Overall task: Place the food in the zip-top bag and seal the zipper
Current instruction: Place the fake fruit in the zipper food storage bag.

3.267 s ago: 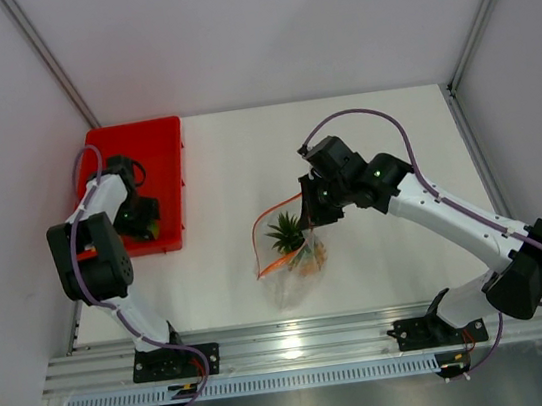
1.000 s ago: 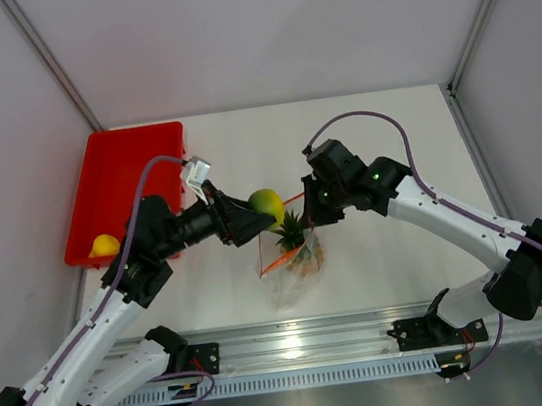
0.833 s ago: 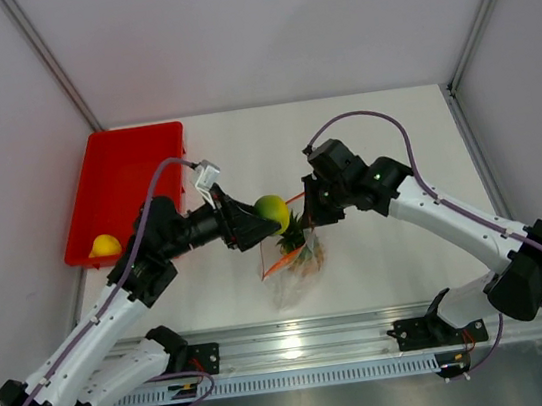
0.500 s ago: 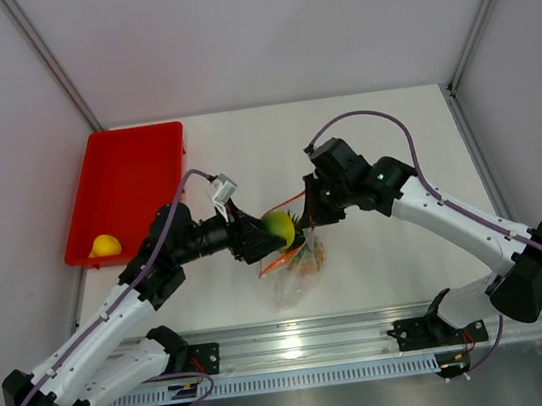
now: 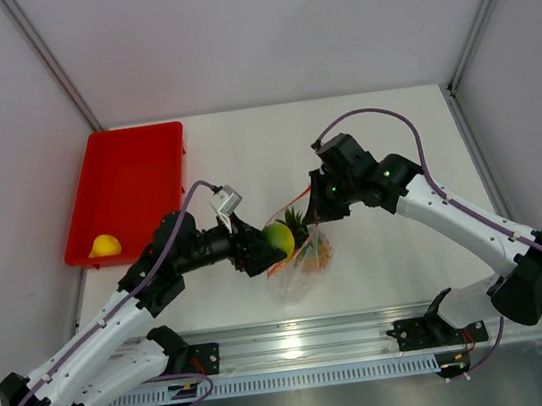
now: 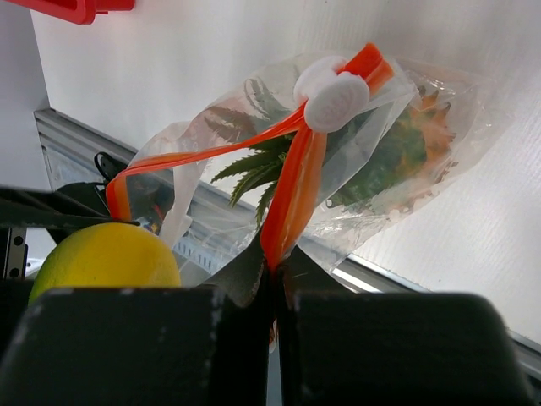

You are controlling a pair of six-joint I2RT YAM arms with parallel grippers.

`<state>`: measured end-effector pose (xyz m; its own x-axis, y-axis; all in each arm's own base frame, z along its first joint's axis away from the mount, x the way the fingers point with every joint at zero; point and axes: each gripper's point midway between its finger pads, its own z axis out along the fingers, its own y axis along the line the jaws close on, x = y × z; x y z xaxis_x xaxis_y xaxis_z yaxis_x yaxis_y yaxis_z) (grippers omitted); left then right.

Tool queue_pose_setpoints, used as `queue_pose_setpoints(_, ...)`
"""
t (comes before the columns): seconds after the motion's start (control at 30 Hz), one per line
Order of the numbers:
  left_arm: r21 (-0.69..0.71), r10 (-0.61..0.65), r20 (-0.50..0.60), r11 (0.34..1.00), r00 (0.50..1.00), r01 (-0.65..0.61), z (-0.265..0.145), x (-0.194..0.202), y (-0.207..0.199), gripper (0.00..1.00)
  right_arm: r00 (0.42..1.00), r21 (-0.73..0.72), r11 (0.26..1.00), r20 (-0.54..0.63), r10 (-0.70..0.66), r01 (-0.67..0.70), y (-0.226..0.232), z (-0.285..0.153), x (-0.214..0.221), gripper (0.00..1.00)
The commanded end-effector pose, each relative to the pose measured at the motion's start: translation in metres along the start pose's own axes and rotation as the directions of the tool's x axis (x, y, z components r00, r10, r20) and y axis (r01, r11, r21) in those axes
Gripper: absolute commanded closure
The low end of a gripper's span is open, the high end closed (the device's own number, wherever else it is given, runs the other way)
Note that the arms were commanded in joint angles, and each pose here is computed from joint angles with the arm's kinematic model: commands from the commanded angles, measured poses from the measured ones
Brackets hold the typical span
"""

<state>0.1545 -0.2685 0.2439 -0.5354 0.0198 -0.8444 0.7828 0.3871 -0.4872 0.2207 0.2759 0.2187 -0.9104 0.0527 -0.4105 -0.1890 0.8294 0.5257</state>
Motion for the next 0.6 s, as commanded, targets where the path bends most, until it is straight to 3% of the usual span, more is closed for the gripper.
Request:
queue_pose_setpoints(0.0,-0.015,0.055,0.039,0.998,0.998,-0.054,-0.006,-0.010,-0.004,0.13,0.999,-0.056,0.998,0.044,-0.005,0.008,0.012,-0.011,-0.008,1.00)
queue_pose_setpoints(0.03,-0.018,0.062,0.046,0.998,0.997,-0.062,-0.008,-0.012,-0.004,0.01,0.999,-0.054,0.999,0.042,-0.006,0.009,0.011,-0.011,-0.007,1.00)
queue_pose_setpoints(0.37,-0.029,0.071,0.057,0.997,0.996,-0.070,-0.008,-0.024,-0.008,0.00,0.999,-0.052,0.999,0.044,-0.005,0.007,0.010,-0.011,-0.006,1.00)
queue_pose_setpoints(0.57,-0.118,0.053,0.102,0.992,0.993,-0.041,-0.016,-0.045,-0.003,0.01,0.999,-0.058,0.998,0.046,-0.006,0.008,0.011,-0.012,-0.007,1.00)
